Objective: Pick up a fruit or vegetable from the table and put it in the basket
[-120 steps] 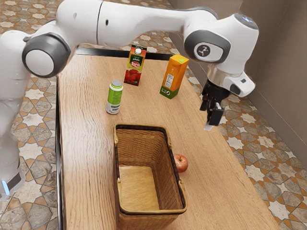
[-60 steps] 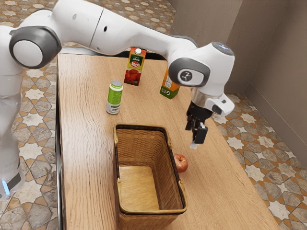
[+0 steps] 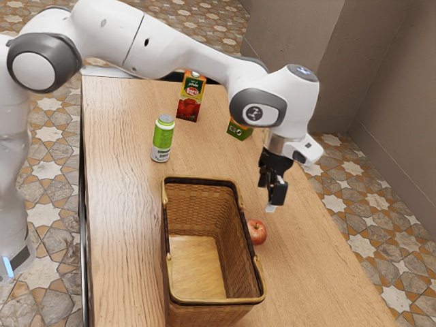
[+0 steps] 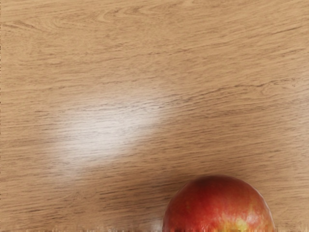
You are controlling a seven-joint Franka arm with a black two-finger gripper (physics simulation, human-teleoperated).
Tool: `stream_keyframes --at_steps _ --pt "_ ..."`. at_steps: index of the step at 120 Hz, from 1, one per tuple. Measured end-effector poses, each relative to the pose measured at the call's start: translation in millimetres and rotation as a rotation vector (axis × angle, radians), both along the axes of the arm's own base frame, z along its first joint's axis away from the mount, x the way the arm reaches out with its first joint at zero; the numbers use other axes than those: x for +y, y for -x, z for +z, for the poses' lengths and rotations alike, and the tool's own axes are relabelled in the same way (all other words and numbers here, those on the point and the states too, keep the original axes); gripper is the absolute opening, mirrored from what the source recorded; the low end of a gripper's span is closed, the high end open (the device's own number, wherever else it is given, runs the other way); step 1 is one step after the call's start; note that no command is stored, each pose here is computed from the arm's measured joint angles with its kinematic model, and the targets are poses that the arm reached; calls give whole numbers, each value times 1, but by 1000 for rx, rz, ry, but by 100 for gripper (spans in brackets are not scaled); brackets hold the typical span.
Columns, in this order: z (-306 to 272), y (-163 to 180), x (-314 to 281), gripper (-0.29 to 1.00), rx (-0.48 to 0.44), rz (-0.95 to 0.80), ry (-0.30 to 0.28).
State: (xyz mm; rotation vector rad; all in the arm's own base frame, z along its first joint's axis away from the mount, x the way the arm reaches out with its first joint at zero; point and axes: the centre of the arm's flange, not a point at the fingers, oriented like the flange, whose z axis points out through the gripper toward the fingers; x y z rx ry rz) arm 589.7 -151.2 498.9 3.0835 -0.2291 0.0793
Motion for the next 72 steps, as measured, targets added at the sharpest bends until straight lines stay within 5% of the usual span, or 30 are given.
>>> stream_keyframes --at_steps 72 --pt "-14 5 -11 70 -7 -20 2"
